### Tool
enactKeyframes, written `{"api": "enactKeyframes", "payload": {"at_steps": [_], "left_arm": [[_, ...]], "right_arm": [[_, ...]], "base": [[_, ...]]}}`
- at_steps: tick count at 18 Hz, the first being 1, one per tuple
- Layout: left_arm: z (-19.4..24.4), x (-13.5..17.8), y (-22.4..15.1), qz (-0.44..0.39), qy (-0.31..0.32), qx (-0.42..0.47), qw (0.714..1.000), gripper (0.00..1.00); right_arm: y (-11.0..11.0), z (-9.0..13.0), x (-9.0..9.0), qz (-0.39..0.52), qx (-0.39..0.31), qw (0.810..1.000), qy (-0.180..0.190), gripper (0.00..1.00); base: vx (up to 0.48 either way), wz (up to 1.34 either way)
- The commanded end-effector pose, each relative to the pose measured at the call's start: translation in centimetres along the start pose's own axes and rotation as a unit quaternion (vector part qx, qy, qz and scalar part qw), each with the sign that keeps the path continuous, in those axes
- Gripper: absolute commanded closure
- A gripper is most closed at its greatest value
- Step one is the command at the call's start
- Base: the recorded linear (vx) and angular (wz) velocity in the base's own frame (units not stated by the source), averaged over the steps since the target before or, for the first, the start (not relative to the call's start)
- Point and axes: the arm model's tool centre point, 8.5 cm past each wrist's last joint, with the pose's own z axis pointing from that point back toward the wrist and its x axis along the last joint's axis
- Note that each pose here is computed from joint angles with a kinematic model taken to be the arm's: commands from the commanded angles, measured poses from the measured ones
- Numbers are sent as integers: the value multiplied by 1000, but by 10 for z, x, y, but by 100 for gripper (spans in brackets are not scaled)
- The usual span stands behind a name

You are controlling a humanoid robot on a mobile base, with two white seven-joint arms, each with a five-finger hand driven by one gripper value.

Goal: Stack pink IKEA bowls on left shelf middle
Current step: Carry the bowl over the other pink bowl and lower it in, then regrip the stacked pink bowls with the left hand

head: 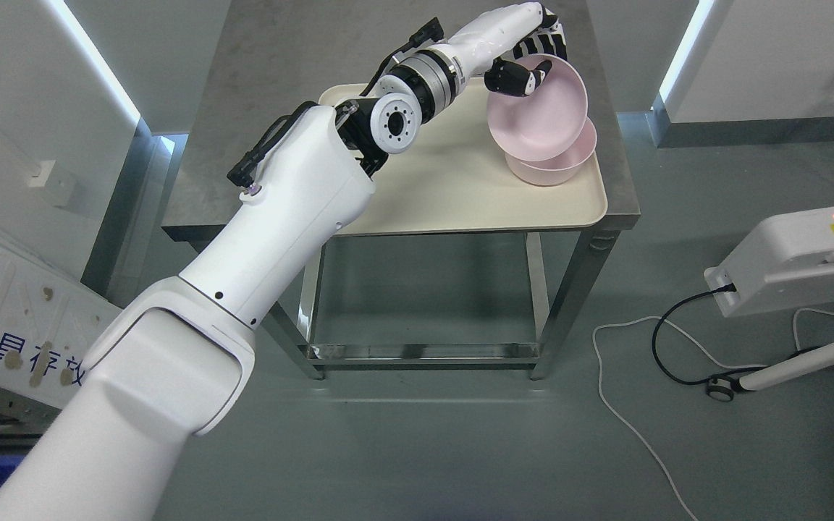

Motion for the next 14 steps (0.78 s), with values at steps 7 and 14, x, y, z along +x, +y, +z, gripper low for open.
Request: {"api": "enactKeyframes", "payload": {"at_steps": [7,14], "left_arm": [[7,-15,3,14,1,-17,1000,29],[21,54,51,186,-152,89,967,0]], "right_arm": [[-11,1,2,2,-9,1000,-2,0],[-11,1,2,2,-9,1000,-2,0]], "base": [[0,0],[0,0]]}}
